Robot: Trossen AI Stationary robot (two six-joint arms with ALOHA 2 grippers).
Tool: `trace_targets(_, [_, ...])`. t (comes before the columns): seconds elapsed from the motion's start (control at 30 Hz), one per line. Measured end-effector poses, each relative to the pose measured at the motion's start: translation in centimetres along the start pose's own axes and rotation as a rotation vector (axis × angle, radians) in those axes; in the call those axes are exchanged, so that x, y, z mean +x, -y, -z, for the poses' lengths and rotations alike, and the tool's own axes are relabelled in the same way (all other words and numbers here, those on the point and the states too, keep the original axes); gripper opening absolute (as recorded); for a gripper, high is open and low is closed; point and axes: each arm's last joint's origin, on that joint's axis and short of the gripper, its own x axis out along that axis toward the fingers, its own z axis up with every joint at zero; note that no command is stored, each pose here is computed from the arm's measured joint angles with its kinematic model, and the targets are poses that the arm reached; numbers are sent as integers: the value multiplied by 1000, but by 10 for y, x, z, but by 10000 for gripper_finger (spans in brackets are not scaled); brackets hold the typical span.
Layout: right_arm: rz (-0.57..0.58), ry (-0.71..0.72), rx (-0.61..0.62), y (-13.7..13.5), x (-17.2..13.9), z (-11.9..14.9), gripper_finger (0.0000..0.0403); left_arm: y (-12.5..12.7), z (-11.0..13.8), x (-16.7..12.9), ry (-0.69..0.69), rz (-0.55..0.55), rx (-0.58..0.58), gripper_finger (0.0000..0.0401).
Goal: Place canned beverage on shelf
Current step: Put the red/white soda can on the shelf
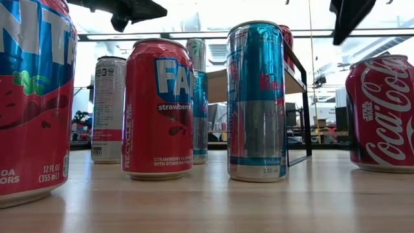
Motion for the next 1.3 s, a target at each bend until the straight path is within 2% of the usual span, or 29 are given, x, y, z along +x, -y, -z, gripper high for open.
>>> trace_targets(0.17, [-23,151,-72,2,-9,16,333,0,0,0,4,0,-35,0])
trace_targets(0.37, [-105,224,-79,6,-1,33,327,3,-1,-1,5,19,-71,0])
trace_targets(0.67, [-151,219,-83,16,24,51,327,4,-4,-2,34,24,-121,0])
trace_targets(1.0, [-219,201,-96,13,21,51,327,9,-6,-4,56,50,-174,0])
trace_targets(1.17, [-200,229,-201,10,19,54,327,10,-9,-5,82,52,-196,0])
trace_targets(1.3, [-172,255,-298,10,19,55,327,8,-18,-6,164,47,-226,0])
